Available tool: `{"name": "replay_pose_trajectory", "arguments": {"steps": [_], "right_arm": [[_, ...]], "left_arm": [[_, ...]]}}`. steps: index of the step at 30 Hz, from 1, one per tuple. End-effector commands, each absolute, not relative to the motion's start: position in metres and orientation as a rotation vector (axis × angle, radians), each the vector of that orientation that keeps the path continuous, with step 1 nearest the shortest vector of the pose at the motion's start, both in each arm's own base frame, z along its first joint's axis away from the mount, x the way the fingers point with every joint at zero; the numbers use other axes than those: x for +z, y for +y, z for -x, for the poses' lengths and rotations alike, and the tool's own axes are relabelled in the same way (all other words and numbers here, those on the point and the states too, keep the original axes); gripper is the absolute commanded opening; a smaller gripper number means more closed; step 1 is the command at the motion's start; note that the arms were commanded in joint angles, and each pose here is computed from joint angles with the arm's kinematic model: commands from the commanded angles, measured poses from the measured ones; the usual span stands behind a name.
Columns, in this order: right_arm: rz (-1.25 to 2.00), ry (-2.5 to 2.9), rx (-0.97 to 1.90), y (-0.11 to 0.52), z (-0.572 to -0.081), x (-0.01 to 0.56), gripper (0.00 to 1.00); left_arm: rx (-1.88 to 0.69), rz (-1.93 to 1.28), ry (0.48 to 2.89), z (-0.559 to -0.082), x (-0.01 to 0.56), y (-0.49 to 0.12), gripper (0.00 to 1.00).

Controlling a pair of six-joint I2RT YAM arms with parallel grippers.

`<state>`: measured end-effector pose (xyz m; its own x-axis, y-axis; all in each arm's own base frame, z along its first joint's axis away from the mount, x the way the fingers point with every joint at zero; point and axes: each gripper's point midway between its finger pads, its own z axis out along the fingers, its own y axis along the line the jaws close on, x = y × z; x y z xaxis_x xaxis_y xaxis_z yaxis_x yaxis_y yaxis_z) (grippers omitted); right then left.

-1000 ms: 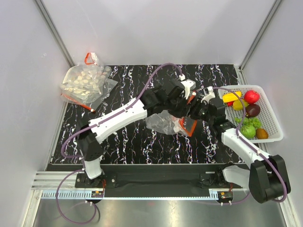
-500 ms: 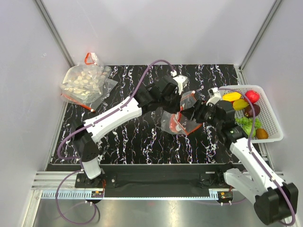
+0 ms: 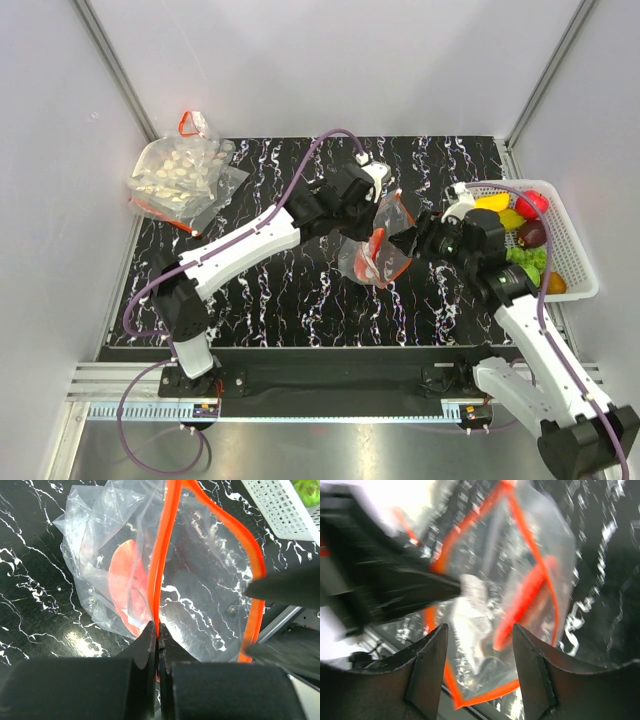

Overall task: Place the food in the zip-top bag and seal the zipper
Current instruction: Adjust the zipper food storage bag at the center of the board.

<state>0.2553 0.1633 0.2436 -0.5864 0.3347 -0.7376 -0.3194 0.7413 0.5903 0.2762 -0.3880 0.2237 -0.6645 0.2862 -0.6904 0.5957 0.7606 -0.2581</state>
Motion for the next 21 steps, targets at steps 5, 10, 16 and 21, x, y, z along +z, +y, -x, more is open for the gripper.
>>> {"name": "replay_pose_trajectory", "arguments": {"steps": [5, 10, 16, 21], "right_arm": [[-0.084, 2.114, 0.702, 0.142, -0.266, 0.214, 0.57], [-0.127, 2.123, 0.598, 0.126, -0.266, 0.210, 0.53], [-0.151, 2.085, 0.588, 0.123, -0.268, 0.213, 0.50], [-0.143, 2.126, 0.577, 0.124, -0.272, 0.200, 0.52]], "left_arm": [[-0.589, -0.618, 2.244, -0.287, 0.245, -0.375, 0.00], [-0.586, -0.603, 2.240, -0.292, 0.247, -0.368, 0.00], [-0.573, -0.603, 2.253, -0.295, 0.241, -0.367, 0.00], [-0.596, -0.604, 2.247, -0.294, 0.243, -0.368, 0.00]]}}
